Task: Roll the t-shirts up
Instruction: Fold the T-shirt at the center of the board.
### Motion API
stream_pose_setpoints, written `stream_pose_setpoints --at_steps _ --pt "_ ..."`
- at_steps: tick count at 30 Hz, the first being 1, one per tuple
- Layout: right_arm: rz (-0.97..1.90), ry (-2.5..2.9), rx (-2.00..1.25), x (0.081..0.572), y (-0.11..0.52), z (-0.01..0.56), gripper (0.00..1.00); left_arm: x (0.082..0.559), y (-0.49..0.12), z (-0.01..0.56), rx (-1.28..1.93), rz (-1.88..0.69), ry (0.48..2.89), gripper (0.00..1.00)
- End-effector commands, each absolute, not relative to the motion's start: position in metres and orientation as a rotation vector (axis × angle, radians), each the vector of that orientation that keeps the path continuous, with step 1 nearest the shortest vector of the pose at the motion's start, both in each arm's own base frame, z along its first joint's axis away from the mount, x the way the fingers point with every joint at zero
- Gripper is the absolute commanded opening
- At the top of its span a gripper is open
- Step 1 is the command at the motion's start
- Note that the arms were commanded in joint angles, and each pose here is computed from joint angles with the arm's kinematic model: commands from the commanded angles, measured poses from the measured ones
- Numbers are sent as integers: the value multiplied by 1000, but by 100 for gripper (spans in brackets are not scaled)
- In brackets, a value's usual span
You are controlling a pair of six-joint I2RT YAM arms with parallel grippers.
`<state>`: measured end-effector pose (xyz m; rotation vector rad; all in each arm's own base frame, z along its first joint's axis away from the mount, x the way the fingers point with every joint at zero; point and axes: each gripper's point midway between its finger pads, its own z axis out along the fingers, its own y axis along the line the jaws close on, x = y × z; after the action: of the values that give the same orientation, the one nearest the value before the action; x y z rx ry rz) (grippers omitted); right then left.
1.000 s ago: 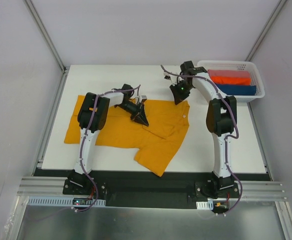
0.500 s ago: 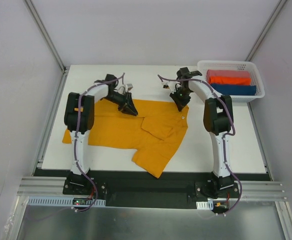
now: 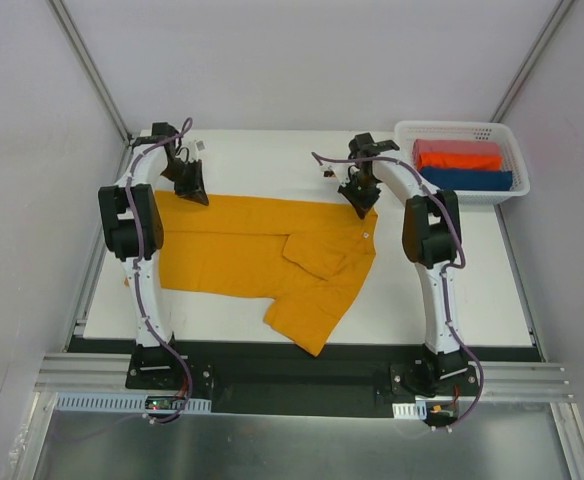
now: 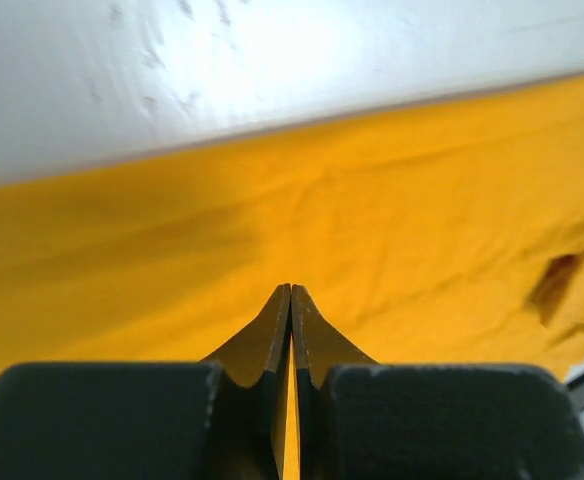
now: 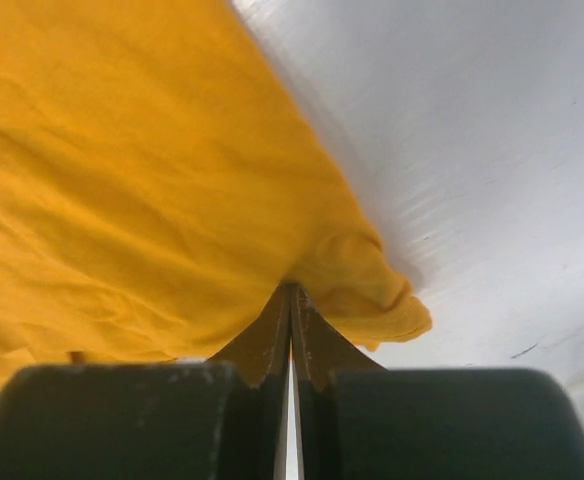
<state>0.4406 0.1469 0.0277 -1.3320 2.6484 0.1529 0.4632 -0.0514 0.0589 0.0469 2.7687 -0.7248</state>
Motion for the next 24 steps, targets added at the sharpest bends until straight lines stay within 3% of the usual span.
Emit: stream_pose_setpoints --at_steps 1,8,19,23,24 --pt "26 2643 -1383 453 134 28 1 457 -31 31 109 -571 2889 0" --pt "-109 2605 -1392 484 123 18 1 471 -34 4 53 -601 2912 0" --pt "-347 2370 -1298 560 114 23 1 534 -46 25 65 -656 2715 15" --pt "-154 2224 -1190 569 136 89 7 525 -62 87 108 -775 2613 28" --pt "-128 2120 -1151 567 142 144 12 521 -66 104 115 -790 2587 30"
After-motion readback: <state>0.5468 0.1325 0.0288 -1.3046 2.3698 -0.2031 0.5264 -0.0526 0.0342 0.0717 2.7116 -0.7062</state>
